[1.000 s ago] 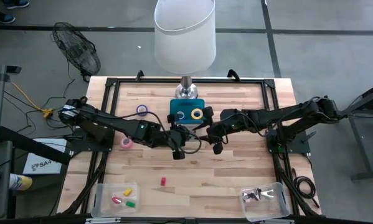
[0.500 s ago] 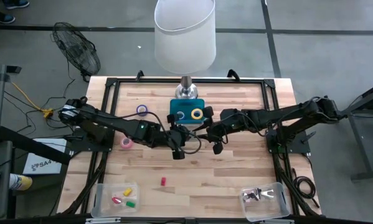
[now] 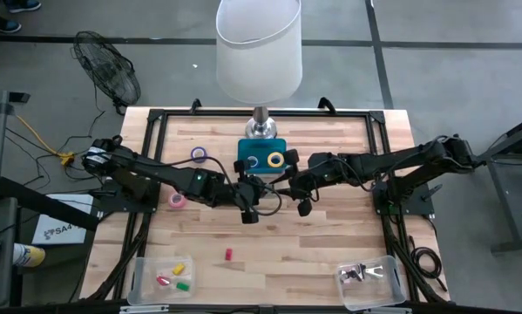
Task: Pick and place Stapler, Stapler remover, tape
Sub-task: Put the light blue staple remover into the right transparent bin
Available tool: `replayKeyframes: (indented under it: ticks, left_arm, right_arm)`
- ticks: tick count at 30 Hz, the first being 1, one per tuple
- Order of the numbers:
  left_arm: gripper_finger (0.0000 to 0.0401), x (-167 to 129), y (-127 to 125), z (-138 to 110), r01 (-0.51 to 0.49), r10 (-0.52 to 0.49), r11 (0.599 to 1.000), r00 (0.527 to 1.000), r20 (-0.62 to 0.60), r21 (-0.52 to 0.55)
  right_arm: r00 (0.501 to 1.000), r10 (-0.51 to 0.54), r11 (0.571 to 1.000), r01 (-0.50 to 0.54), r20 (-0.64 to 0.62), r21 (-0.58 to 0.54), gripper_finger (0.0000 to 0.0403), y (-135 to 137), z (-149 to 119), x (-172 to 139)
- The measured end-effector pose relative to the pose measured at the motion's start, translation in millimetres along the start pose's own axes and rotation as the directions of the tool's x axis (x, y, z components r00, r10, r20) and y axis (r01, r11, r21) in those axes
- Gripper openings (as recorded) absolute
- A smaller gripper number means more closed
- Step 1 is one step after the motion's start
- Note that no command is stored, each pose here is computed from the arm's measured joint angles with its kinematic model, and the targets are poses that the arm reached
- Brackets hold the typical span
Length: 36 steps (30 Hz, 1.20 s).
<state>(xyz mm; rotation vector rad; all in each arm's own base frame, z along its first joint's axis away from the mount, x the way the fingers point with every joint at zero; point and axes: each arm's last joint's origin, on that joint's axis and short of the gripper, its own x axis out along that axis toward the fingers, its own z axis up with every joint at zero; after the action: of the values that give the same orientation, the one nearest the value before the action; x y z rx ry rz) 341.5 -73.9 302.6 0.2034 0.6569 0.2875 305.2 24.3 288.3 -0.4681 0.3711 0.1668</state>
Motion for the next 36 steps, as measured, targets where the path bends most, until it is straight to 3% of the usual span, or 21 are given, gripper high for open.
replayKeyframes:
  ticks: [11, 18, 36]
  left_arm:
    - [0.0077, -0.1, 0.1, -0.6, 0.0, 0.0, 1.0, 1.0, -0.006, 0.002]
    - [0.0077, -0.2, -0.5, -0.4, 0.023, -0.023, 1.0, 1.0, -0.005, 0.001]
    - [0.0077, -0.3, -0.7, 0.0, 0.027, -0.027, 1.0, 1.0, -0.002, 0.001]
  right_arm:
    - [1.0, -0.003, 1.0, 0.003, 0.002, 0.006, 0.0153, -0.1, 0.3, 0.0]
    - [0.998, 0.01, 1.0, -0.01, 0.059, 0.004, 0.0154, -1.1, 4.7, -0.1]
    - [0.999, 0.043, 0.999, -0.043, 0.013, 0.004, 0.0151, 1.5, -0.1, 0.0]
